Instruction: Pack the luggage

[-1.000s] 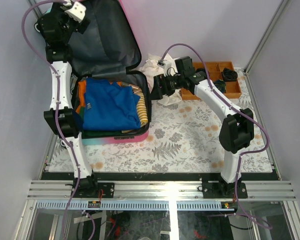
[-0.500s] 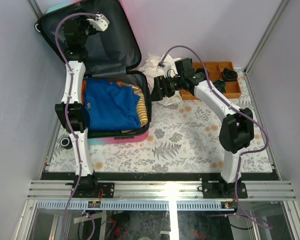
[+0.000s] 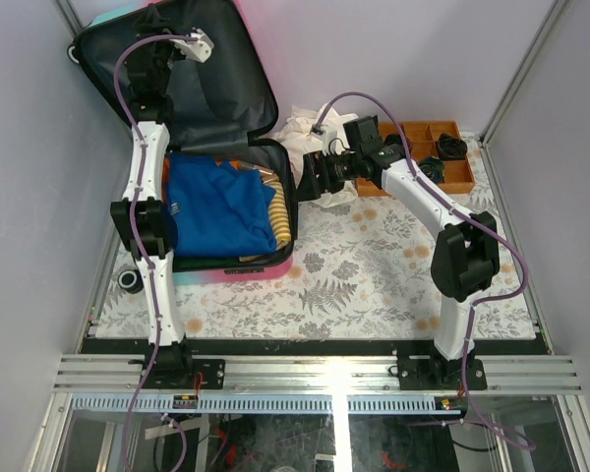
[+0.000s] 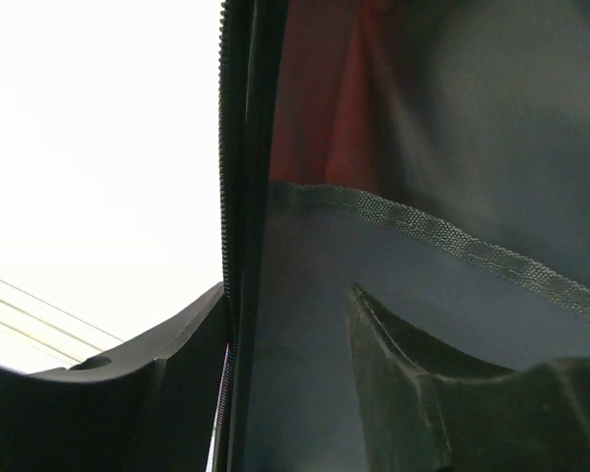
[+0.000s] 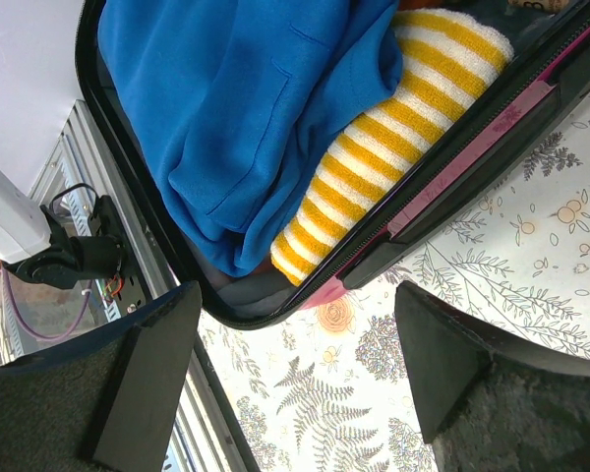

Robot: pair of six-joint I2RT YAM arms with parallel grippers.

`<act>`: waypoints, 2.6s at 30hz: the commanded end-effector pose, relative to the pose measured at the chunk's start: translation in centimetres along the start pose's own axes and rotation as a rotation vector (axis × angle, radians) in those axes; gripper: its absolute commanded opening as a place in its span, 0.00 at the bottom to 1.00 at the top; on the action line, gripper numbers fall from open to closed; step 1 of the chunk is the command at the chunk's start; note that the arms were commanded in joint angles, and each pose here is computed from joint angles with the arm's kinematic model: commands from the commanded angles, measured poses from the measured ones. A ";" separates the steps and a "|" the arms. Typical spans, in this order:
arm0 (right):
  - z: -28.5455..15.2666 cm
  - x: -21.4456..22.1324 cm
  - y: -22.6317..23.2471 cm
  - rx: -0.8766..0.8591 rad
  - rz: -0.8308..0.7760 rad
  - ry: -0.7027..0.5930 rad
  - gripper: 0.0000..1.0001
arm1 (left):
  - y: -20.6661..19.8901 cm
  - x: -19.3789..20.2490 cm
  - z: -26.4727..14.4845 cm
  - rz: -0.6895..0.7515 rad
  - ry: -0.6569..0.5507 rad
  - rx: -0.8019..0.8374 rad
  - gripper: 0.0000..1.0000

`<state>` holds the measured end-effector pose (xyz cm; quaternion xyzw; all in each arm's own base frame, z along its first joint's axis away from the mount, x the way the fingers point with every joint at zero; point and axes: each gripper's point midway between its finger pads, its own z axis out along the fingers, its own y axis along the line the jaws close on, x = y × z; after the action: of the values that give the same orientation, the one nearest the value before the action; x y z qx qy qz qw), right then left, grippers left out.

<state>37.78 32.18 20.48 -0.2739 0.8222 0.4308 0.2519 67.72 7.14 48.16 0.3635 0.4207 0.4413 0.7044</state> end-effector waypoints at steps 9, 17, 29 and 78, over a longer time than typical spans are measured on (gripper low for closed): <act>-1.5 -1.9 1.7 -0.018 -0.056 -0.053 0.86 | 5.3 -4.6 -0.8 0.045 -0.102 -0.066 0.16; -2.7 -2.2 2.6 -0.021 -0.091 -0.074 0.85 | 6.8 -6.3 -2.5 0.050 -0.093 -0.058 0.00; -3.8 -2.3 3.5 -0.015 -0.102 -0.082 0.85 | 8.8 -8.9 -5.9 0.047 -0.116 -0.037 0.00; -7.1 4.9 2.5 0.100 -0.139 0.005 0.89 | -8.8 -18.9 -48.0 -0.125 -0.256 0.959 0.15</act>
<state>31.72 27.04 21.17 -0.3108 0.8286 0.3804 0.2685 26.21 -4.31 30.76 0.6115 0.5243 0.1857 0.5627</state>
